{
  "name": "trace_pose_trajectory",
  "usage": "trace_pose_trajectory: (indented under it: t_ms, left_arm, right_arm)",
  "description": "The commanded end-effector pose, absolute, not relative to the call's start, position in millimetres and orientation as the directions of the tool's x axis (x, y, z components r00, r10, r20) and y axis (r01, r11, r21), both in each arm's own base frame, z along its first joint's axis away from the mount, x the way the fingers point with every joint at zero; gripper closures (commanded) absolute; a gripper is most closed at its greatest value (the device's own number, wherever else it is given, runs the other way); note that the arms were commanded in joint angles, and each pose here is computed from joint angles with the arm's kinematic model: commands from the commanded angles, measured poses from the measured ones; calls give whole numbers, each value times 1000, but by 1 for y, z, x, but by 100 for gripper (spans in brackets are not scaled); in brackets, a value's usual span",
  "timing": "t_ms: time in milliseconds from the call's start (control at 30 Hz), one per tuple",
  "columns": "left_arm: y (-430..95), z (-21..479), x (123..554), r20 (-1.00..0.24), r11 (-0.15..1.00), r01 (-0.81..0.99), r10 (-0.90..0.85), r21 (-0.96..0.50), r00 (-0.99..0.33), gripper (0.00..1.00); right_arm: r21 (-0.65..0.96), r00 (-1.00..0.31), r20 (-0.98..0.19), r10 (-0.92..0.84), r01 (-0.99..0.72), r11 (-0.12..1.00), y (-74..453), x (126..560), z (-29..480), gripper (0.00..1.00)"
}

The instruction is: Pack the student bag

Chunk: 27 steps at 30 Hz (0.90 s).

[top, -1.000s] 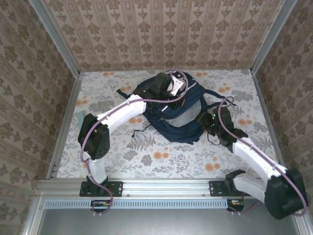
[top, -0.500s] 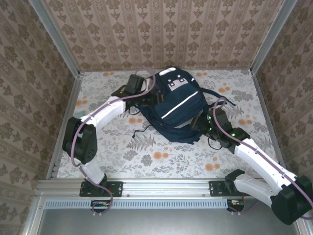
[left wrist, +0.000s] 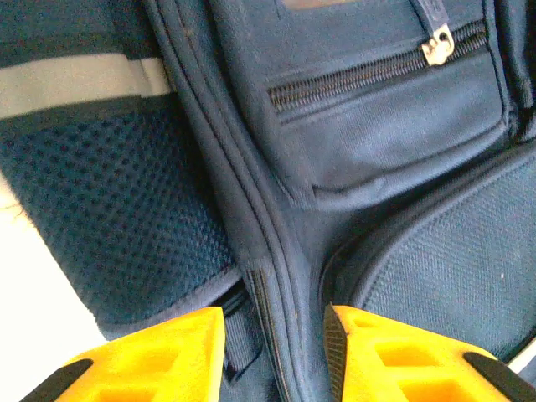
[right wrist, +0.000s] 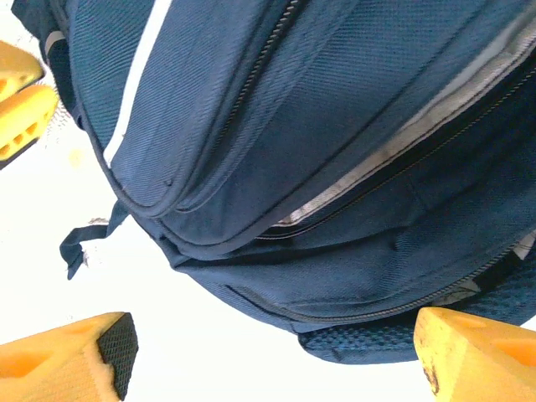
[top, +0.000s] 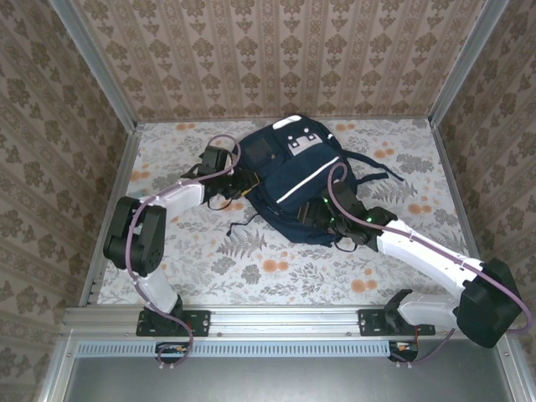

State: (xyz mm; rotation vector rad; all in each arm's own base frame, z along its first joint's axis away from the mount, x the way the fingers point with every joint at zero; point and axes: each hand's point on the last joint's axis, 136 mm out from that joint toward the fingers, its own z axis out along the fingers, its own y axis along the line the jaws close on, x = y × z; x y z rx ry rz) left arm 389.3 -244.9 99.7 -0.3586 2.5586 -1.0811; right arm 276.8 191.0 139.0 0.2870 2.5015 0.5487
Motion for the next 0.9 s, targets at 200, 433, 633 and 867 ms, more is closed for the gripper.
trace_pose_trajectory:
  t_ms: [200, 433, 633, 867]
  left_arm:
    - [-261, 89, 406, -134, 588, -123, -374, -799, -918, 63]
    - [-271, 88, 411, -113, 545, -108, -357, -832, -927, 69]
    - [-278, 108, 411, -136, 506, -62, -345, -861, -929, 94]
    - [-288, 150, 397, -176, 468, 0, -333, -883, -926, 100]
  right_arm:
    - [433, -810, -493, 316, 87, 897, 198, 283, 144, 13]
    - [423, -817, -492, 300, 77, 903, 201, 282, 142, 15]
    - [368, -815, -519, 259, 61, 928, 205, 279, 147, 19]
    - [353, -827, -514, 229, 39, 935, 237, 273, 150, 25]
